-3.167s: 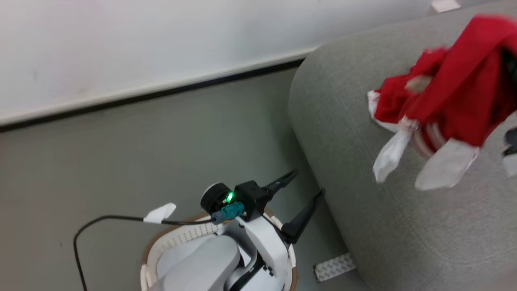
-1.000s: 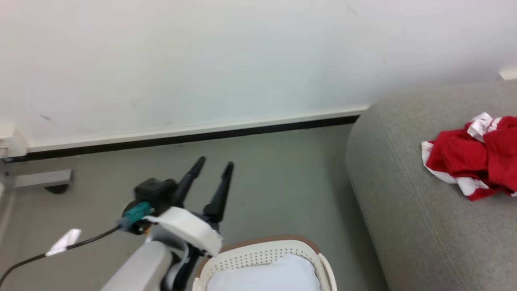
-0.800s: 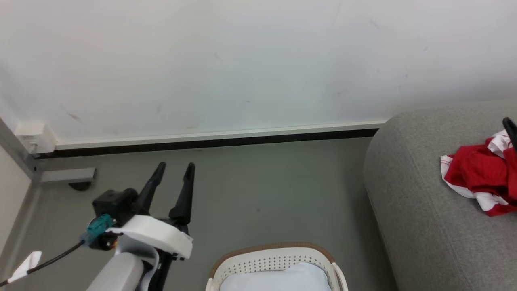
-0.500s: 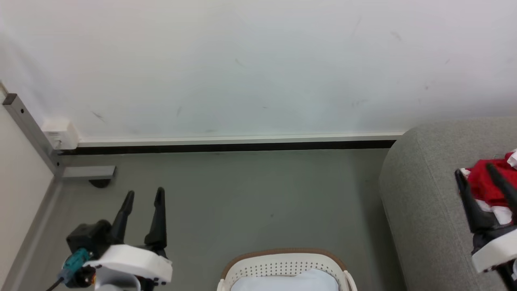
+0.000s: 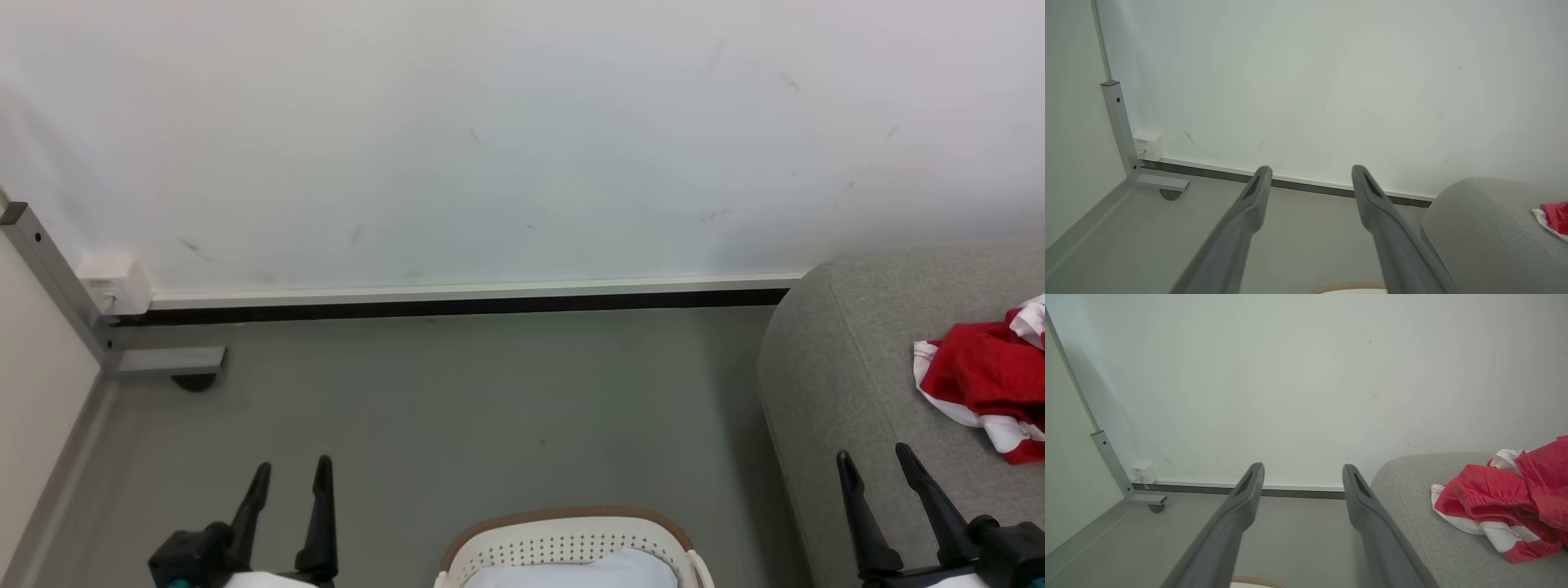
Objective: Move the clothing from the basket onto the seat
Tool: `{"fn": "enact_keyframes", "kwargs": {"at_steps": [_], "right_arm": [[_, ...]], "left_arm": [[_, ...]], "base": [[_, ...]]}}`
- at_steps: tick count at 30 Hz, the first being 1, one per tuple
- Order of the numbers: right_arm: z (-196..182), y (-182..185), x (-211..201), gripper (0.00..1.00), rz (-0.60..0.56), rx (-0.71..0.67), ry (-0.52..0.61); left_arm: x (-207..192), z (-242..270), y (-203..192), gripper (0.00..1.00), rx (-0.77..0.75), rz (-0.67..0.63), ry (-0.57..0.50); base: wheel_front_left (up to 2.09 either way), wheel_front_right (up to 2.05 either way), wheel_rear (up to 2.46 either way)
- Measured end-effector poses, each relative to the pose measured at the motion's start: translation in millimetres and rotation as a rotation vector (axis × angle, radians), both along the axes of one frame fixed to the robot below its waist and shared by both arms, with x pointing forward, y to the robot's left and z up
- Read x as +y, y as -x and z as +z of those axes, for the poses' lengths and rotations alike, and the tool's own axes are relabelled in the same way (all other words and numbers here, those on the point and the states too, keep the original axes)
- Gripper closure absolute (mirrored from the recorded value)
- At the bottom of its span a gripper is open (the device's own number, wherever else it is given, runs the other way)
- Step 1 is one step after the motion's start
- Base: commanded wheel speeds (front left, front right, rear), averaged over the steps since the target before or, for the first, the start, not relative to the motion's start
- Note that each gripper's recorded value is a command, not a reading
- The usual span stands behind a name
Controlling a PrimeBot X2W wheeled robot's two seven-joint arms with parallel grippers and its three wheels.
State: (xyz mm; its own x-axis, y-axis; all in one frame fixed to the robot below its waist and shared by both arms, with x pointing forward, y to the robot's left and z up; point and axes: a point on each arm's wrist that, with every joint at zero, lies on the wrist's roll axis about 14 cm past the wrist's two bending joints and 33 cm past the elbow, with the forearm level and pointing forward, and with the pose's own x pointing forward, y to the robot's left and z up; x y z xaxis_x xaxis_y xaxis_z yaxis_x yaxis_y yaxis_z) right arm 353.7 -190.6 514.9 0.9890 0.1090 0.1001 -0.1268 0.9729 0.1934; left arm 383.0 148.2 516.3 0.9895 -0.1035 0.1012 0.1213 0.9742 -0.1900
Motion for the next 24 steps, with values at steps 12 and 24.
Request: {"fn": "enact_keyframes", "kwargs": {"at_steps": [12, 24], "right_arm": [[2, -2, 8, 0.0, -0.004, -0.013, 0.005], [-10, 2, 11, 1.0, -0.004, 0.024, -0.001]], "left_arm": [[0, -7, 1, 0.0, 0.01, -0.007, -0.034], [1, -20, 5, 1.0, 0.049, -0.011, -0.024]], "base": [[0.0, 0.0, 0.0], [0.0, 0.0, 0.0]]}}
